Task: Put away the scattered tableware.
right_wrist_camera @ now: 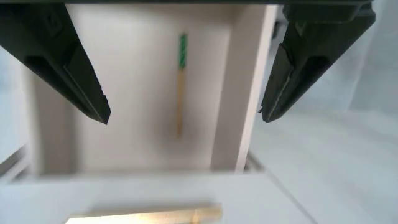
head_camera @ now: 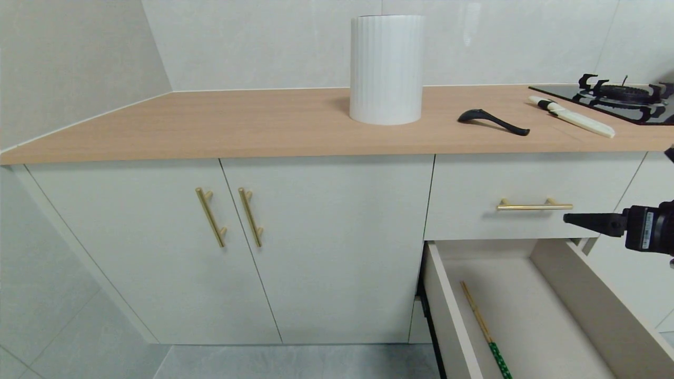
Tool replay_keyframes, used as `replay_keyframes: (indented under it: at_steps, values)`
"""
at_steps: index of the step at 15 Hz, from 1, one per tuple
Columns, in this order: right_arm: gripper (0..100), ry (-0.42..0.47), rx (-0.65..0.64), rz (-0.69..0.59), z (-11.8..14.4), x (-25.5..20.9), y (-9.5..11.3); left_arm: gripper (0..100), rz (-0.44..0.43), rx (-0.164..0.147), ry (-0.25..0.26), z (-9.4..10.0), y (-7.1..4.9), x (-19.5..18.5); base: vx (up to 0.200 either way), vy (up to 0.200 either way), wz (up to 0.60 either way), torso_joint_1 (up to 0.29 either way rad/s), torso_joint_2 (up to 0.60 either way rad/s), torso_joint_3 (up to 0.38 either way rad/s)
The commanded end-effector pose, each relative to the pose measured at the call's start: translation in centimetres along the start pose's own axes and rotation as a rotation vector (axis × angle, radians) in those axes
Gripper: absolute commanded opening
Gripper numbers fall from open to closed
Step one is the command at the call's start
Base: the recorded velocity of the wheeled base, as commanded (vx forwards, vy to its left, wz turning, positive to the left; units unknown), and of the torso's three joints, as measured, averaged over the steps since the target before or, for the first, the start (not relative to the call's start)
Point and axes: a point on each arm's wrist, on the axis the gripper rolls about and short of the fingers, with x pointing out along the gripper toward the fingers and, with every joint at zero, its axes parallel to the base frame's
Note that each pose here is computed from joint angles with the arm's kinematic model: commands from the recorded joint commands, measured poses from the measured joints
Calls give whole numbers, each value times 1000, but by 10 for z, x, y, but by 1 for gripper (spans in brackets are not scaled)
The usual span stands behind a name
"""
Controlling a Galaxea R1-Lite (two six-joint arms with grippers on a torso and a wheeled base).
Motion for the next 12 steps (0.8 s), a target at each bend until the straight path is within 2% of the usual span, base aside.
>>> replay_keyframes:
  at_steps: [1,2,5,6,7,8,9,12]
  values:
    - [100,-78,-22,13,10,-11,-2,100,1,0,-1,0,0,0,0,0,0,0,0,0]
    - [100,-114,-24,37,16,-12,-6,100,1,0,1,0,0,0,0,0,0,0,0,0]
    - [100,-132,-5,62,21,-3,-12,100,1,0,1,0,0,0,0,0,0,0,0,0]
    - [100,-160,-15,86,33,1,-13,100,1,0,1,0,0,0,0,0,0,0,0,0]
    - [100,-205,-42,139,57,11,-13,100,1,0,1,0,0,0,0,0,0,0,0,0]
    - [100,-205,-42,139,57,11,-13,100,1,0,1,0,0,0,0,0,0,0,0,0]
    - [100,-267,-76,164,94,34,-17,100,1,0,1,0,0,0,0,0,0,0,0,0]
    - [100,-294,-103,175,116,66,-21,100,1,0,1,0,0,0,0,0,0,0,0,0]
